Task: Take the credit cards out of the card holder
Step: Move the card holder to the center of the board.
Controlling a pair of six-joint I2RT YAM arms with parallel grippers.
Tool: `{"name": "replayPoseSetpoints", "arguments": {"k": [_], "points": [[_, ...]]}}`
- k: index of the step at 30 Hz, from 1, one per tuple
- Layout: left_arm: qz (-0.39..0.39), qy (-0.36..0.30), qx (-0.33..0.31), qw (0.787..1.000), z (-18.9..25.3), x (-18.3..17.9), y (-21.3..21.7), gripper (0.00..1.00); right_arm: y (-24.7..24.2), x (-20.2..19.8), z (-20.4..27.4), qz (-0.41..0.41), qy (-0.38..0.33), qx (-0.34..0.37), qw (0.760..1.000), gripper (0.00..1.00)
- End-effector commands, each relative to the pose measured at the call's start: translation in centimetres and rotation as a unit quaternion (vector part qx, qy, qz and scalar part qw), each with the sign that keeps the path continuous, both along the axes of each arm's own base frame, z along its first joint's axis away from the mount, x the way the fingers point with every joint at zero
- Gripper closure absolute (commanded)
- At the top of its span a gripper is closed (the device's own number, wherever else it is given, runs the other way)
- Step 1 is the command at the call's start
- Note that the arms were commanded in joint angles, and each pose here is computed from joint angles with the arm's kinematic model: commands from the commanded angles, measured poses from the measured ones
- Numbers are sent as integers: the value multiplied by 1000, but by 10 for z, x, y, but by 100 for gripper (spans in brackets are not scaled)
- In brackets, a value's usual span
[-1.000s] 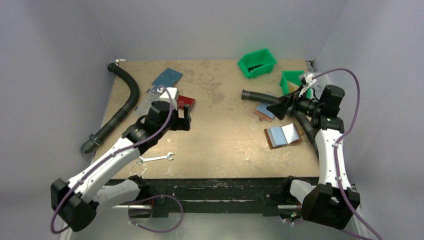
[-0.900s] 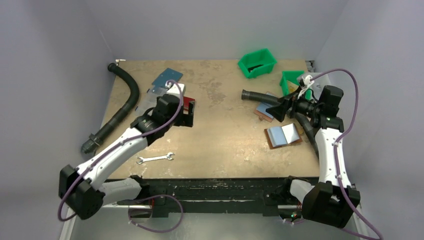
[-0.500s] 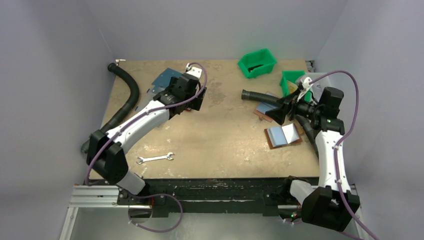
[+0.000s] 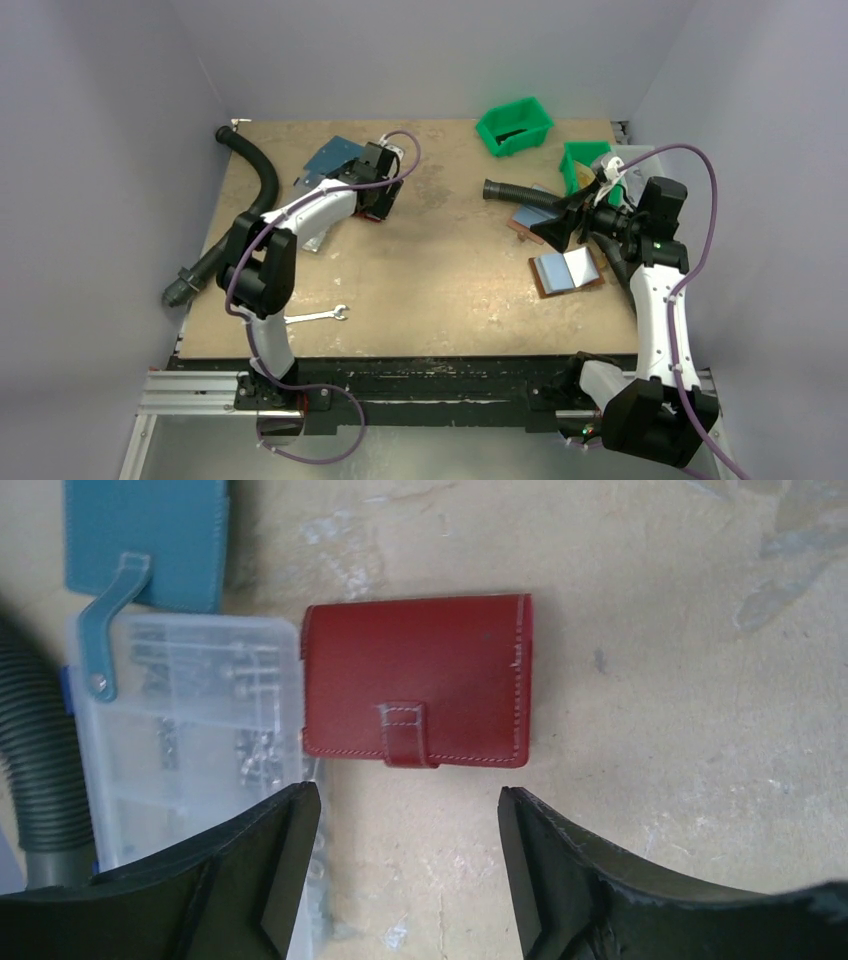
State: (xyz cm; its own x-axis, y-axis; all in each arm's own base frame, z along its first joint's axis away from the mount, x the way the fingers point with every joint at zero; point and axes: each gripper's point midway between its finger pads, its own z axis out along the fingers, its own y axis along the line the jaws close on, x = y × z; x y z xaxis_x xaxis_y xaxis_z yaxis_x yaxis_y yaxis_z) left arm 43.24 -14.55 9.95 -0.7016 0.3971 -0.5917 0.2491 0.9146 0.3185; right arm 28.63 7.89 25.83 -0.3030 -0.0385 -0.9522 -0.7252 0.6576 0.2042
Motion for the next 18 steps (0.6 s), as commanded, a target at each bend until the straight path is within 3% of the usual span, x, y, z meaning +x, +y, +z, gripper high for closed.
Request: {"name": "replayPoseSetpoints", "arguments": {"k": [1,7,18], "points": [[-99,-25,-11,995,12,21,-29,31,3,-1,4,9,-10,6,1000,1],[-126,-29,-3,992,2,33,-47,39,3,-1,2,9,-6,10,1000,1],[-82,-34,143,986,-29,36,-44,45,3,0,0,9,-1,13,1000,1]]}}
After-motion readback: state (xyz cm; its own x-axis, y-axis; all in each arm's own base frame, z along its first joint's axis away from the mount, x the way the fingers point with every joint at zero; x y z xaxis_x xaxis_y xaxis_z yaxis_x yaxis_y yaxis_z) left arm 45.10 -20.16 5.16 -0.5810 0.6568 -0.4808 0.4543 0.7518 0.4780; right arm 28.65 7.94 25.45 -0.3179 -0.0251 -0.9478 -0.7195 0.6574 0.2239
